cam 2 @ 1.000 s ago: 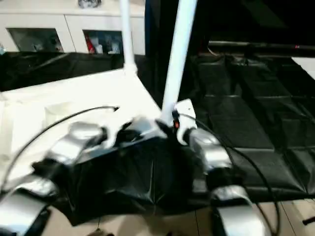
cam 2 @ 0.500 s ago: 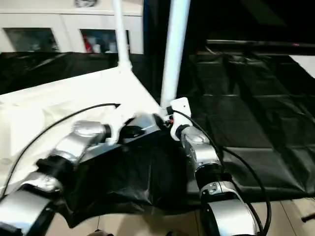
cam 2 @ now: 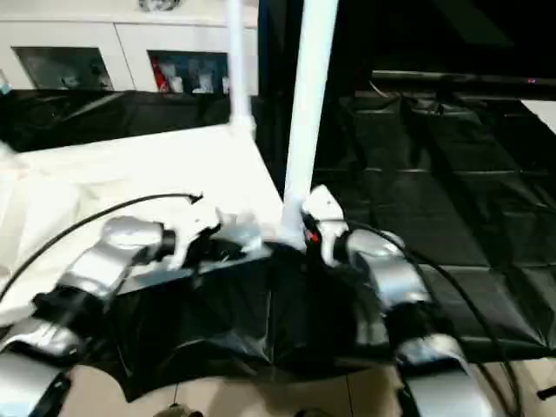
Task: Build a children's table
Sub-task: Rotate leg to tighten
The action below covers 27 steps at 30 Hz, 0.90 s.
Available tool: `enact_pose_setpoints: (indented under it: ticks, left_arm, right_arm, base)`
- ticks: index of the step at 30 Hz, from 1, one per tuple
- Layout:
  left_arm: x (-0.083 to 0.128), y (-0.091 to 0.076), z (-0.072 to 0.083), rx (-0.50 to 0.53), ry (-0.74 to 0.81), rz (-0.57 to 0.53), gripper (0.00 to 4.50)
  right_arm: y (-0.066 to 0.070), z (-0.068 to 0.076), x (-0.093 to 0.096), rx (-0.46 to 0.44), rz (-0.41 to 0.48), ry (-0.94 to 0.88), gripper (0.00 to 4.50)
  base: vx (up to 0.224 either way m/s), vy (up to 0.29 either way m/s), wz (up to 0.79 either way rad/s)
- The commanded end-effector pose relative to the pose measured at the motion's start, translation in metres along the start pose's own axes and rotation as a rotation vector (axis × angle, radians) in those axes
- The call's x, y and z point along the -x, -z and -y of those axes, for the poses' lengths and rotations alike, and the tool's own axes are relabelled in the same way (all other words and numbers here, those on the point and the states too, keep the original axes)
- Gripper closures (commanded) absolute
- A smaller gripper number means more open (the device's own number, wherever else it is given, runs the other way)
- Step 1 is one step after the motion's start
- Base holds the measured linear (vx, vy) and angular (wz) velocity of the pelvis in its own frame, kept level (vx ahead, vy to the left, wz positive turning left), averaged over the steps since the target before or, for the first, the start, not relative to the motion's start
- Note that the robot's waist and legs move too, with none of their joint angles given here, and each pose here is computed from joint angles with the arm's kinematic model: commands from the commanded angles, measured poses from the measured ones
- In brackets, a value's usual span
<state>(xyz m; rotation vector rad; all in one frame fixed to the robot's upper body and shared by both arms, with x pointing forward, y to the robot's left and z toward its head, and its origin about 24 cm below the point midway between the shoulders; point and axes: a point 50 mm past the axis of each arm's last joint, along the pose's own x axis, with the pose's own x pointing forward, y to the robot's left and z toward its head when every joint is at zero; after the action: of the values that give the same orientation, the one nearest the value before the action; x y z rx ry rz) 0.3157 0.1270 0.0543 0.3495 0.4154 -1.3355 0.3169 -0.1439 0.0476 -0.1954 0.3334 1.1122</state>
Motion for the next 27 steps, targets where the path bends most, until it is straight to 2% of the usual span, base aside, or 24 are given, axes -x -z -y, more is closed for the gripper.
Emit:
enact_pose_setpoints:
  ticks: [1, 10, 14, 16, 19, 22, 25, 26, 27]
  left_arm:
    - [-0.004, -0.018, 0.008, -0.062, 0.107, 0.076, 4.5]
    - [0.0, -0.01, 0.015, -0.074, 0.161, 0.034, 4.5]
    - [-0.001, -0.01, 0.015, -0.075, 0.144, 0.037, 4.5]
    - [-0.005, -0.012, 0.007, -0.087, 0.042, 0.045, 4.5]
    - [-0.007, -0.012, 0.002, -0.092, -0.01, 0.038, 4.5]
    - [-0.013, -0.015, -0.009, -0.06, -0.13, 0.031, 4.5]
    - [-0.024, -0.027, -0.018, 0.01, -0.235, 0.081, 4.5]
    - [-0.024, -0.027, -0.018, 0.01, -0.235, 0.081, 4.5]
    - [-0.03, -0.034, -0.022, 0.036, -0.284, 0.096, 4.5]
  right_arm:
    - [-0.005, -0.004, 0.0, 0.005, 0.006, -0.061, 0.24]
    - [-0.005, -0.011, 0.004, 0.005, -0.02, -0.137, 0.95]
    - [-0.004, -0.014, 0.002, -0.004, -0.018, -0.147, 1.48]
    - [-0.003, -0.014, -0.005, -0.005, 0.025, -0.091, 1.48]
    - [-0.001, -0.011, -0.009, -0.04, 0.024, -0.036, 1.66]
    - [0.007, -0.005, -0.022, -0.081, -0.002, 0.143, 1.73]
    - [0.009, -0.002, -0.039, -0.188, 0.022, 0.308, 1.75]
    - [0.009, -0.002, -0.039, -0.188, 0.022, 0.308, 1.75]
    - [0.008, -0.001, -0.048, -0.252, 0.035, 0.373, 1.75]
  base:
    - [0.0, 0.0, 0.0]
    - [0.0, 0.0, 0.0]
    - [0.0, 0.0, 0.0]
    - [0.0, 0.0, 0.0]
    - [0.0, 0.0, 0.0]
    - [0.0, 0.0, 0.0]
    - [0.0, 0.0, 0.0]
    - [0.0, 0.0, 0.0]
    - [0.0, 0.0, 0.0]
